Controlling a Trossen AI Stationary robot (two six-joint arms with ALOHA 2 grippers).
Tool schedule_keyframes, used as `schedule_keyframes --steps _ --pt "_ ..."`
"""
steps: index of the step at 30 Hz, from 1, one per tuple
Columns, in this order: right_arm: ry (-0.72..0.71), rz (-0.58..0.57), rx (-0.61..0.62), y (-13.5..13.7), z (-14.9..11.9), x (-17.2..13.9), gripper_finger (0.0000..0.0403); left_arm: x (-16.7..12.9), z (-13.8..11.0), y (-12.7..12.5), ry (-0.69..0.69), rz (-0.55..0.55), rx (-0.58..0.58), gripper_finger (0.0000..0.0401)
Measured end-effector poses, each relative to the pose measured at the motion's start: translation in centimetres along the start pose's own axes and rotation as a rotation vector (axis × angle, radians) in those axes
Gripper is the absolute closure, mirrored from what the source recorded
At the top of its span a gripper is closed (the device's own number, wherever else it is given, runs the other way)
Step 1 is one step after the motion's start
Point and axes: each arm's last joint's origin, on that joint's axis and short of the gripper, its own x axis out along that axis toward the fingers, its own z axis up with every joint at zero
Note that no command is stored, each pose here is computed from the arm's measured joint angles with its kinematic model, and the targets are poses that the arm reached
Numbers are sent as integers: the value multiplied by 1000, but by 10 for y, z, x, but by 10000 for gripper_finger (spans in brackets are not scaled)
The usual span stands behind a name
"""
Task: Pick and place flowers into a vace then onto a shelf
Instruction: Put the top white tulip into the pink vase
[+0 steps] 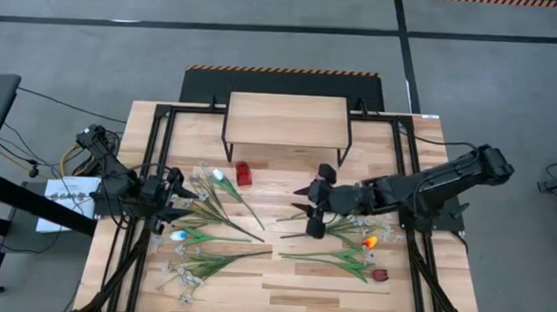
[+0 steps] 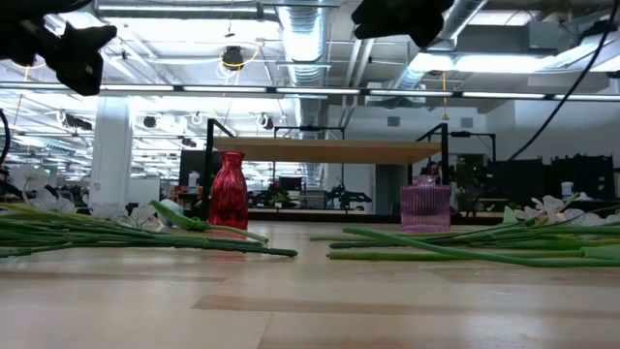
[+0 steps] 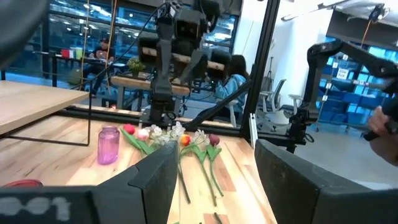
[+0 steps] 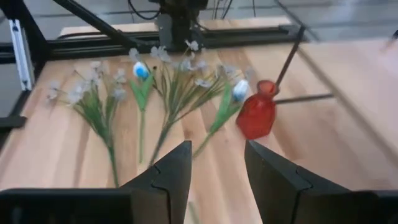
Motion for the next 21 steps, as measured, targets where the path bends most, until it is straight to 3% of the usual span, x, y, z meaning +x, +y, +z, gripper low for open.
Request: schedule_keyframes --steps 13,21 --pt "61 -60 241 11 -3 40 233 -1 14 -1 -35 -28 -23 197" --pt "83 -72 285 20 1 65 195 -1 14 -1 -35 -28 -22 197"
